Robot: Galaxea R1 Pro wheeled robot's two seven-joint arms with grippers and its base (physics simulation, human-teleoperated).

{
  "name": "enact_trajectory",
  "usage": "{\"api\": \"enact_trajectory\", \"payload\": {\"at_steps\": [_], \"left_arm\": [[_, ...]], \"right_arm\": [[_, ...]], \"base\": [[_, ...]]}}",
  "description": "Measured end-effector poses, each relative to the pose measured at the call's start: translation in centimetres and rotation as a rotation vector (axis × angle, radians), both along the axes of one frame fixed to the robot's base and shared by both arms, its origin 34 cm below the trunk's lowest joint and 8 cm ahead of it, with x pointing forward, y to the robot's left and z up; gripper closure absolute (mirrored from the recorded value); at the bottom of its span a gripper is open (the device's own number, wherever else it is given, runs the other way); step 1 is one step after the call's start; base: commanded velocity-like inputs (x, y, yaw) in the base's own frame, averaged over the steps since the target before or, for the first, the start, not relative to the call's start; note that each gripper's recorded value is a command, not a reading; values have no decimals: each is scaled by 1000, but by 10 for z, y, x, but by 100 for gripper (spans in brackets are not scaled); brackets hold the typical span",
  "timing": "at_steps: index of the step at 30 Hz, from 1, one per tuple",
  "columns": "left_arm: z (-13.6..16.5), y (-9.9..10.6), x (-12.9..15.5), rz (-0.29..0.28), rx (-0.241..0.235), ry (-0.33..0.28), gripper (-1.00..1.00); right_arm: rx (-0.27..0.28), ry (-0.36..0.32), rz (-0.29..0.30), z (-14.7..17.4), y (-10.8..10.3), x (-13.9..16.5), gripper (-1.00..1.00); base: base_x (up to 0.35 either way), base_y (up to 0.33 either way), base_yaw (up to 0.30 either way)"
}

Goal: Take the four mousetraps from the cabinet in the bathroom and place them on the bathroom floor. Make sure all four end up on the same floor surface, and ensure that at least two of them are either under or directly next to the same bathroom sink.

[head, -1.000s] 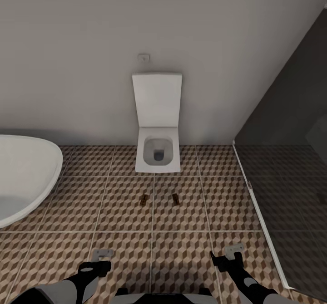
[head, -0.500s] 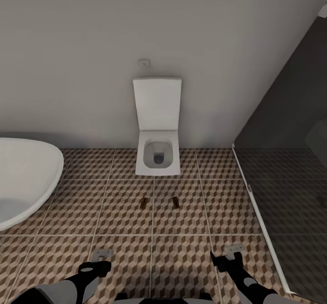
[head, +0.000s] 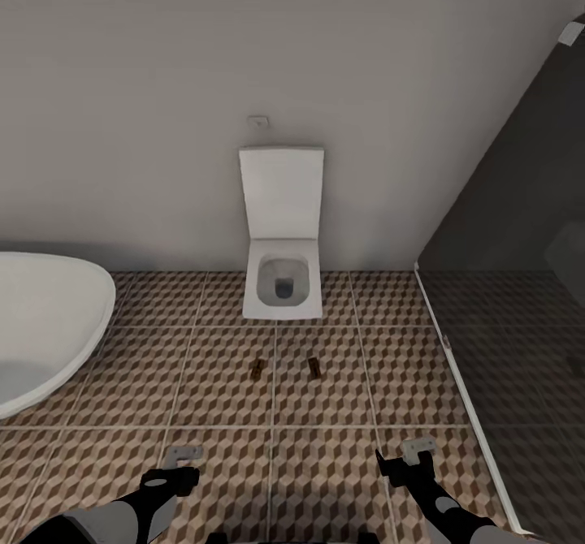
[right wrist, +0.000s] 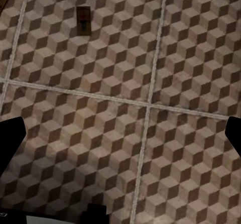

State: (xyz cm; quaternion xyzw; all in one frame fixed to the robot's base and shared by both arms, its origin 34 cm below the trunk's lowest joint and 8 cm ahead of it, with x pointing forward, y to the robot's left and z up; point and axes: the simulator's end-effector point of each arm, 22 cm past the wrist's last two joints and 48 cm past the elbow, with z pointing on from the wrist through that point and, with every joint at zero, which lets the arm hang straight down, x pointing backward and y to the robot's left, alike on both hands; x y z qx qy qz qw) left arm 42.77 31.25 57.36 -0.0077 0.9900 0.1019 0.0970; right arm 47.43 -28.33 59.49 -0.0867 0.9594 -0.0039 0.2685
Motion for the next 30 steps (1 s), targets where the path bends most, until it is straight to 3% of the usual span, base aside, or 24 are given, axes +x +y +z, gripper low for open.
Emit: {"api": "enact_trajectory", "payload": {"at_steps": [30], "left_arm": [[16, -1, 20, 0, -1, -48, -100]], "right_arm": [[2, -47, 1, 18, 1, 19, -100]], "base": [[0, 0, 0]]}}
